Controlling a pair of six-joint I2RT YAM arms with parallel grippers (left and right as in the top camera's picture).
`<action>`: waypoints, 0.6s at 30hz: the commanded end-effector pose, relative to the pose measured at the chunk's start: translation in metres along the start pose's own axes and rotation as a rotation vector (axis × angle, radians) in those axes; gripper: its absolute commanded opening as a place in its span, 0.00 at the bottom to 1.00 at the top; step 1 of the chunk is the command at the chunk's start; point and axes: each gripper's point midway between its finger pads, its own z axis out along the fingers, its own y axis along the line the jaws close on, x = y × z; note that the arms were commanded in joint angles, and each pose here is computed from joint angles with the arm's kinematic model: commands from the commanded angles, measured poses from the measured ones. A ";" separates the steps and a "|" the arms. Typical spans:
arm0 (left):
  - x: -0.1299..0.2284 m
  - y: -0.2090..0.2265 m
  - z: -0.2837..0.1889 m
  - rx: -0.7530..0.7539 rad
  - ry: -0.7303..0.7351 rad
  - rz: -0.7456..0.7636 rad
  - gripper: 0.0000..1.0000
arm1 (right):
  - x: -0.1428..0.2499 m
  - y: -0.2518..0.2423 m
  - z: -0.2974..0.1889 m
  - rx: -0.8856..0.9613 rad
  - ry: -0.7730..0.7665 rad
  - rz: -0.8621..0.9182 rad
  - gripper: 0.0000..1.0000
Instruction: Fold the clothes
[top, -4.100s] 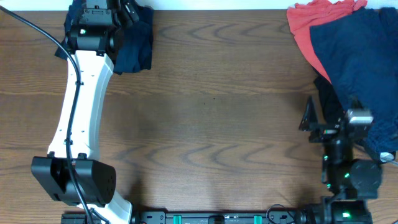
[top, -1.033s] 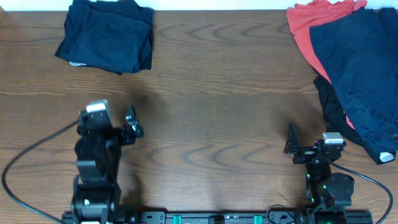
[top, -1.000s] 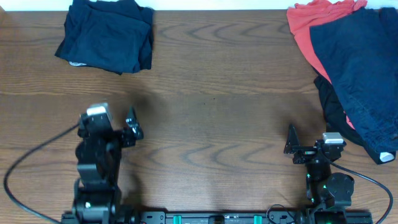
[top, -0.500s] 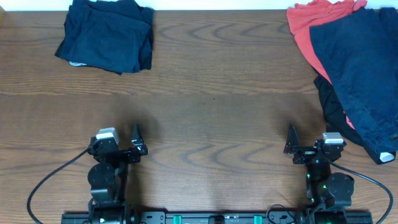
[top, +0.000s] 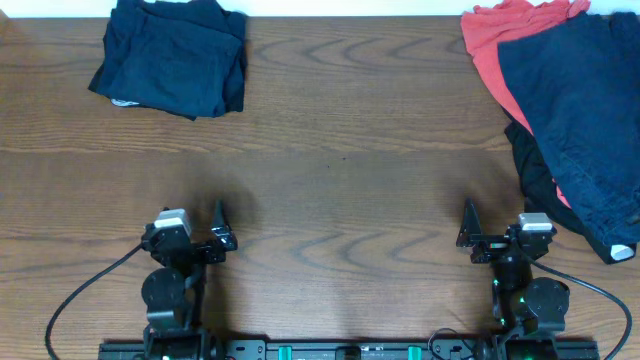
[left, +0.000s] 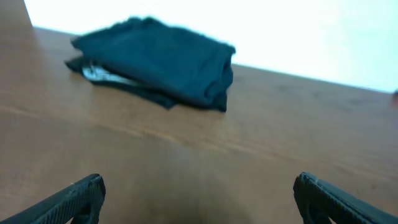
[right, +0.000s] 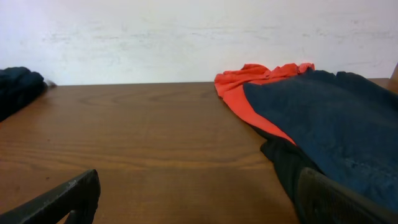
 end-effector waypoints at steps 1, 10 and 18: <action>0.002 0.002 -0.003 -0.004 -0.005 0.013 0.98 | 0.001 0.002 0.000 -0.011 0.004 -0.012 0.99; -0.005 0.000 -0.005 0.002 -0.035 0.013 0.98 | 0.001 0.002 0.000 -0.011 0.004 -0.012 0.99; -0.005 0.000 -0.005 0.001 -0.035 0.013 0.98 | 0.001 0.002 0.000 -0.011 0.004 -0.012 0.99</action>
